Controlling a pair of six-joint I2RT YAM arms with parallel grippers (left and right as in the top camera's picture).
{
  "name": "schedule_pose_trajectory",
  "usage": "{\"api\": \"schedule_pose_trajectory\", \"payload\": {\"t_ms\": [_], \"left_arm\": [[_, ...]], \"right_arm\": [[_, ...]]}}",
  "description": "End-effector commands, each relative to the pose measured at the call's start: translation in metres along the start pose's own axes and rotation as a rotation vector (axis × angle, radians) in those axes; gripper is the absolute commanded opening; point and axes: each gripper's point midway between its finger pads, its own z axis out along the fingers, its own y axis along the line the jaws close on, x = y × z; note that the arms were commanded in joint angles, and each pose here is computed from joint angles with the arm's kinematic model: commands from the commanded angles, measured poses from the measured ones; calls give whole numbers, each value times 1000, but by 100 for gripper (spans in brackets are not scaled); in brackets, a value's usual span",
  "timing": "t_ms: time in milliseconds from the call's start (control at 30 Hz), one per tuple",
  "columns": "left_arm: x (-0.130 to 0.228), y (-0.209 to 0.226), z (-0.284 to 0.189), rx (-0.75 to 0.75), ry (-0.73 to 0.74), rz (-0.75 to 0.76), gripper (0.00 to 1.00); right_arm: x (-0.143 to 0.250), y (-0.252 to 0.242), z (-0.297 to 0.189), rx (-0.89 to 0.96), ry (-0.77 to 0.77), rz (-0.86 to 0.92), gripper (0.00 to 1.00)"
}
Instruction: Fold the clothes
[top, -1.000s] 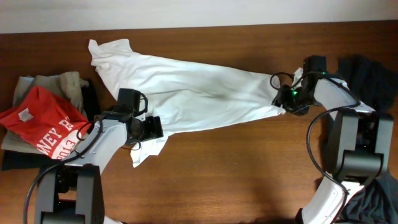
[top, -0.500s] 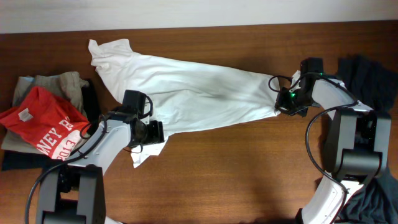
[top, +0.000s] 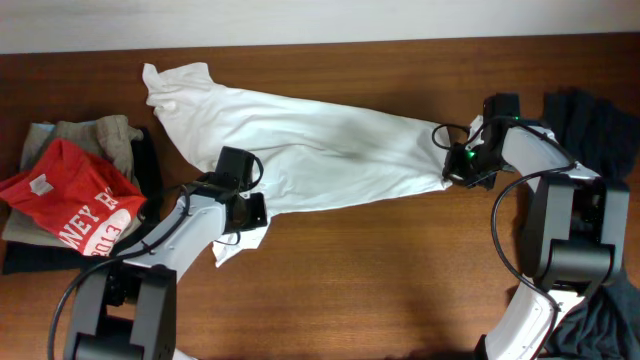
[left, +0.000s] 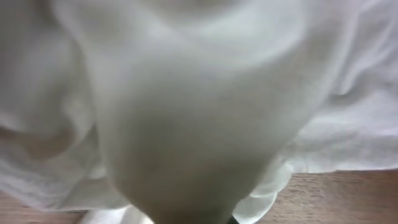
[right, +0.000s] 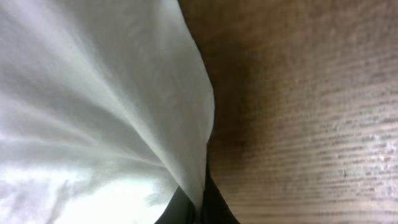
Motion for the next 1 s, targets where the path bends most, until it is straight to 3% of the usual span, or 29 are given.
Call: {"api": "schedule_pose_trajectory", "payload": {"t_ms": [0, 67, 133, 300, 500, 567, 733, 867, 967], "left_arm": [[-62, 8, -53, -48, -139, 8, 1], [-98, 11, -101, -24, -206, -17, 0], [-140, 9, -181, 113, -301, -13, 0], [-179, 10, -341, 429, -565, 18, 0], [-156, 32, -480, 377, -923, 49, 0], [-138, 35, -508, 360, -996, 56, 1], [-155, 40, -449, 361, -808, 28, 0], [-192, 22, -321, 416, -450, 10, 1], [-189, -15, -210, 441, -142, 59, 0]], "right_arm": [[-14, -6, -54, 23, -68, -9, 4], [-26, -6, -111, 14, -159, -5, 4], [-32, -9, -203, 5, -329, 11, 4], [0, 15, -350, 18, -615, -123, 4], [36, 43, -486, 61, -998, -192, 4], [41, 46, -500, 63, -1039, -199, 4], [12, 25, -430, 84, -770, -134, 4], [-24, 3, -347, 96, -487, -73, 4], [-39, -19, -272, 112, -228, -49, 4]]}}
